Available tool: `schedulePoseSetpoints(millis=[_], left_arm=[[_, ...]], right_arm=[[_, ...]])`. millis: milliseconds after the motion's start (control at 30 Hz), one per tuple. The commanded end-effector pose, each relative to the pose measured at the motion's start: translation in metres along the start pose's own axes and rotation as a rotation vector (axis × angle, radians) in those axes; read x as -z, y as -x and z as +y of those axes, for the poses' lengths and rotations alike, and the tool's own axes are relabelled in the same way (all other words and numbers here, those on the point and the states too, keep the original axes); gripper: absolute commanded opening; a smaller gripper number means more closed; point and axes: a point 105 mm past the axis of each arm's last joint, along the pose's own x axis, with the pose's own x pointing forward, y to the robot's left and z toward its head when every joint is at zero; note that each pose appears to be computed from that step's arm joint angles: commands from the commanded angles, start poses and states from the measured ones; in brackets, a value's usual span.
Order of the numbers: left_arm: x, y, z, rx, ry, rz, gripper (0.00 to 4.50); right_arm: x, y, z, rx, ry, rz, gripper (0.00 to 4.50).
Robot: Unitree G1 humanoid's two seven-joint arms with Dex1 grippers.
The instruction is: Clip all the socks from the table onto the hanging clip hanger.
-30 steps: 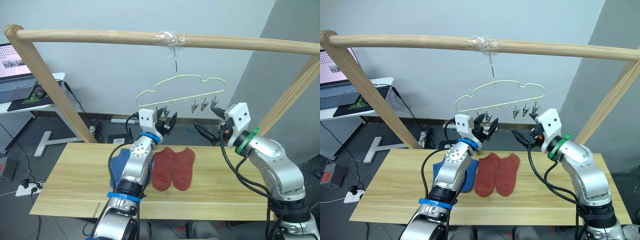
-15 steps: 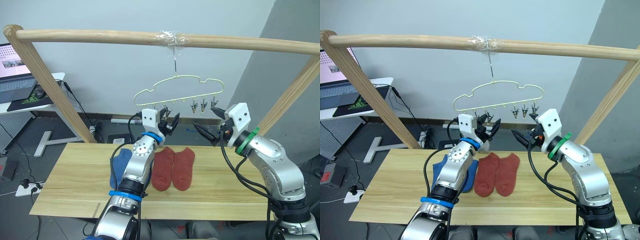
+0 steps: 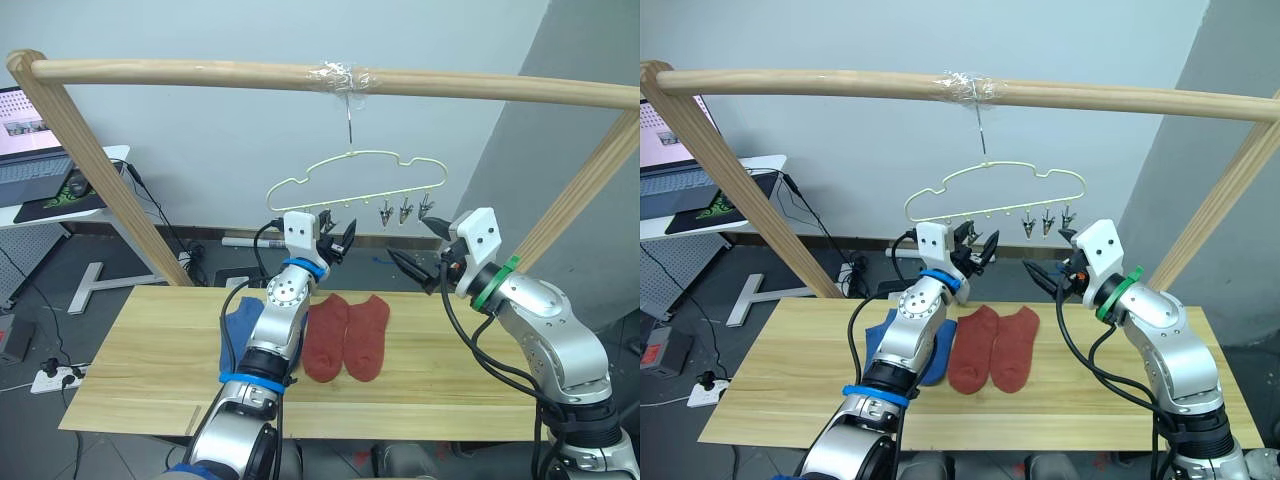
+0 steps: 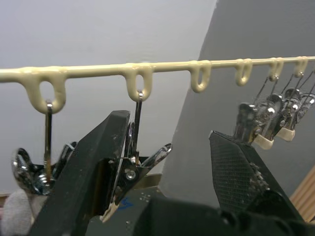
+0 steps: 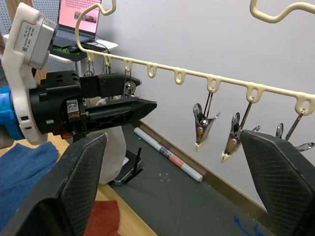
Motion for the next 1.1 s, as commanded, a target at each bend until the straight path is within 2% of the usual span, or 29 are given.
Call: schedulePoseSetpoints(millis=[33,100,300,400,500,633,767,933,1100], left_arm=[[-0.016,-0.005,0.0,0.001,-0.03,-0.061,2.81],[-0.016,-0.005,0.0,0.002,-0.033,-0.061,2.42],[-0.015,-0.005,0.0,0.002,-0.032,-0.056,0.62],[-0.015,-0.005,0.0,0.003,-0.024,-0.054,0.17],[-0.014,-0.004,0.001,0.004,-0.016,-0.049,0.17],[-0.011,-0.002,0.003,0.01,0.007,-0.037,0.17],[-0.009,0.003,0.012,0.008,0.066,-0.015,0.17],[-0.007,0.01,0.025,0.014,0.106,0.019,0.17],[-0.005,0.016,0.032,0.0,0.1,0.037,0.17]], right_arm=[[-0.016,0.004,-0.001,0.007,0.046,-0.052,4.5],[-0.016,0.004,-0.001,0.008,0.046,-0.052,4.5],[-0.017,0.004,0.0,0.008,0.044,-0.055,4.5],[-0.016,0.003,-0.001,0.008,0.044,-0.053,4.5],[-0.013,0.003,0.001,0.008,0.038,-0.046,4.5],[0.004,-0.002,0.008,0.006,0.0,0.003,4.5],[0.058,-0.02,0.02,0.03,-0.037,0.178,4.5],[0.104,-0.052,0.042,0.04,-0.181,0.304,4.5],[0.154,-0.061,0.055,0.096,-0.272,0.482,4.5]])
